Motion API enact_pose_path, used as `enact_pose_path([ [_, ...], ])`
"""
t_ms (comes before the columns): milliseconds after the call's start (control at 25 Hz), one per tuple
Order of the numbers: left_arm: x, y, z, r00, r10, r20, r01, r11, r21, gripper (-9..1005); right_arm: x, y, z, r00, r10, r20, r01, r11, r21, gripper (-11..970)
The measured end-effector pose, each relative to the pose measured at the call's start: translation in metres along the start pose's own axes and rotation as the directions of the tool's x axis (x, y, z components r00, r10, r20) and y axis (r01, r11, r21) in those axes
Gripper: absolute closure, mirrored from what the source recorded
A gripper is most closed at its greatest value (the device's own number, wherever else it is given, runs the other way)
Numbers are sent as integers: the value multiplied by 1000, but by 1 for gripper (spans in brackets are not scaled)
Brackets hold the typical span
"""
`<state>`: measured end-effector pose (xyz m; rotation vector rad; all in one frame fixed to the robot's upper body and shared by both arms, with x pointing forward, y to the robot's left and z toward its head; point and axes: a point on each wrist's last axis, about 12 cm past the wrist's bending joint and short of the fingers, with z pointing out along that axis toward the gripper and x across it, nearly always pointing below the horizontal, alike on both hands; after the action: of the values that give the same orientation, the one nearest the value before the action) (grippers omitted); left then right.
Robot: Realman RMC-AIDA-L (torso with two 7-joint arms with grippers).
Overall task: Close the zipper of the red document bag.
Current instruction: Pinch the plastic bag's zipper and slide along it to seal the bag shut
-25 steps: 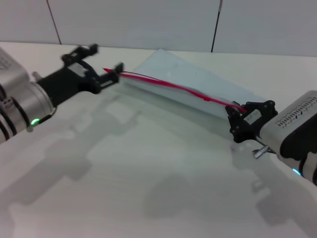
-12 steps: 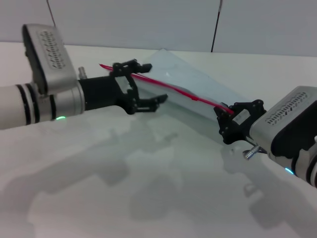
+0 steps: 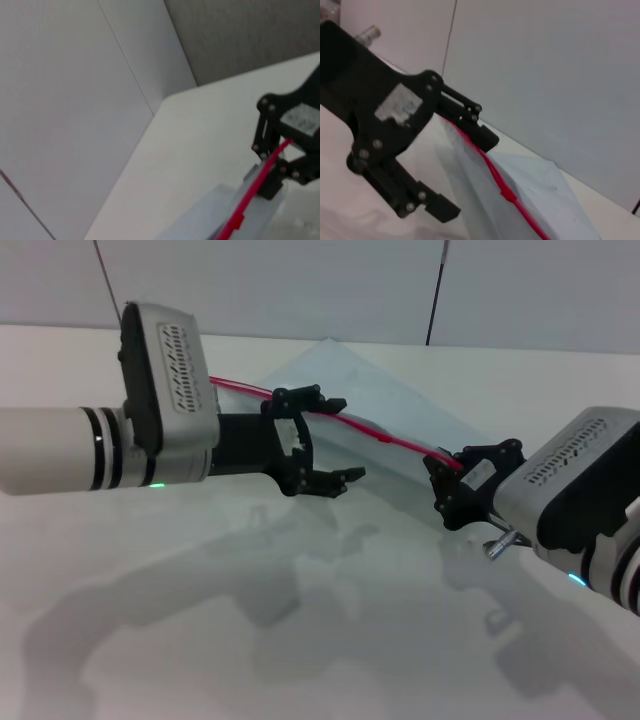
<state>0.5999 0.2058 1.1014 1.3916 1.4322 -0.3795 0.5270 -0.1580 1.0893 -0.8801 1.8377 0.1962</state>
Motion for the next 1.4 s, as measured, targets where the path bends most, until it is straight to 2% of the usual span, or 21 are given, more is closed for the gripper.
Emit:
enact_pose_path([
  [360, -7, 5, 3, 998, 67, -17, -67, 998, -3, 170, -5, 1, 1, 1000, -8, -2, 8, 1000, -15, 905],
  [560, -12, 2, 8, 996, 89, -12, -89, 996, 17, 174, -6, 2, 2, 1000, -9, -1, 9, 1000, -17, 906],
  [760, -14, -1, 13, 995, 98, -16, -98, 995, 30, 275, -6, 2, 2, 1000, -10, -2, 9, 1000, -17, 905],
  [1400, -15, -2, 13, 992, 124, 24, -124, 992, -10, 274, -8, 1, 2, 1000, -10, 3, 11, 1000, -17, 907],
])
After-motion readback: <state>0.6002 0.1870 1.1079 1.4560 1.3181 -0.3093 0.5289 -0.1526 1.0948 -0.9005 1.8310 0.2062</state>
